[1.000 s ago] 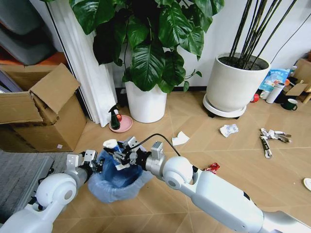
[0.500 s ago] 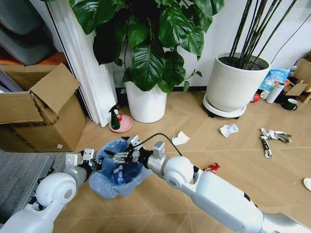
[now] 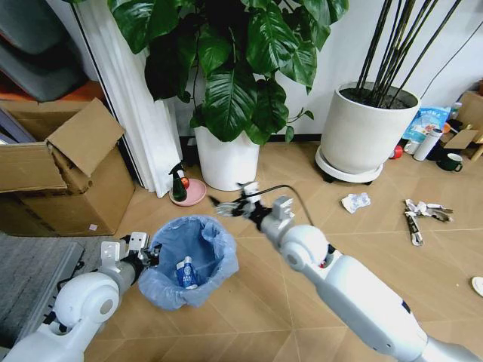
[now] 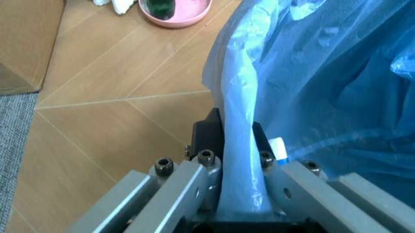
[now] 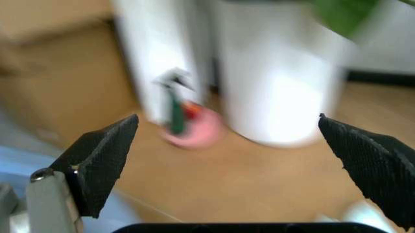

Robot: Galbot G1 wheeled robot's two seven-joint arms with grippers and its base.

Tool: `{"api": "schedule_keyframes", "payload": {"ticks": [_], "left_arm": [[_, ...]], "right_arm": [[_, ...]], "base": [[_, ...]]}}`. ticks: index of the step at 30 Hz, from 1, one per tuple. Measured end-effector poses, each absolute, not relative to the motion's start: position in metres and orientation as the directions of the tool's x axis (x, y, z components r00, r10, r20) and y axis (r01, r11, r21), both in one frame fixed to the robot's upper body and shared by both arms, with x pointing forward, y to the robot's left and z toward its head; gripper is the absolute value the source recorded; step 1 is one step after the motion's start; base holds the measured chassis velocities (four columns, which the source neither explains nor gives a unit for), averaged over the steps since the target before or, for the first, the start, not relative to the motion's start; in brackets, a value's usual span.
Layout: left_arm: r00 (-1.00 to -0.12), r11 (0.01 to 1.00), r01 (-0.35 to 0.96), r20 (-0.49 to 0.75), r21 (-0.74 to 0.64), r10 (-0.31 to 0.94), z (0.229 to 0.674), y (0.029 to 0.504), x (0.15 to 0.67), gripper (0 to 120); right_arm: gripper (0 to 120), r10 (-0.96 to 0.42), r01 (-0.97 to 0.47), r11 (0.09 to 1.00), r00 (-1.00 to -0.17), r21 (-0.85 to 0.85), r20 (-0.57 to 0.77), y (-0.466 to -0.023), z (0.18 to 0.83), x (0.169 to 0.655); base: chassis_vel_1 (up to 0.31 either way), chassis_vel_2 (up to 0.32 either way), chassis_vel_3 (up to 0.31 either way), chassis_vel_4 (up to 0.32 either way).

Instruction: Pick up the trash bin and place the garbage on the floor into it.

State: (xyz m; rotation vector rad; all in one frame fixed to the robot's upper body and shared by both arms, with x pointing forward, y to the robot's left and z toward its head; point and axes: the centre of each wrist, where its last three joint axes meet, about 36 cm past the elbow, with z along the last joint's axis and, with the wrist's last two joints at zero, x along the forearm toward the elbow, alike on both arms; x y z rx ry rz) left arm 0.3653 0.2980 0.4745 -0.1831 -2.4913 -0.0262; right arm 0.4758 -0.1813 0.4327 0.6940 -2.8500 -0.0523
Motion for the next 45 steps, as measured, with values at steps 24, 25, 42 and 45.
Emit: {"api": "schedule_keyframes", "payload": {"ticks": [24, 25, 42, 45], "left_arm": [[-0.788, 0.984, 0.174, 0.595, -0.032, 0.158, 0.469, 0.290, 0.363, 0], [-0.787, 0.984, 0.176, 0.596, -0.032, 0.160, 0.469, 0.290, 0.364, 0], [-0.776, 0.981, 0.194, 0.607, -0.033, 0.174, 0.464, 0.291, 0.367, 0], [-0.774, 0.979, 0.199, 0.607, -0.033, 0.178, 0.464, 0.290, 0.367, 0]], "right_arm": [[100, 0.087, 0.185, 0.976, -0.812, 0.114, 0.577, -0.351, 0.231, 0.436], [100, 0.101, 0.210, 0.970, -0.800, 0.119, 0.591, -0.353, 0.223, 0.435], [99, 0.119, 0.272, 0.951, -0.760, 0.146, 0.639, -0.355, 0.189, 0.444], [89, 0.121, 0.278, 0.949, -0.758, 0.150, 0.641, -0.355, 0.188, 0.446]], "base": [[0.000, 0.000, 0.000, 0.000], [0.000, 0.000, 0.000, 0.000], [0.000, 0.000, 0.000, 0.000], [0.000, 0.000, 0.000, 0.000]]}}
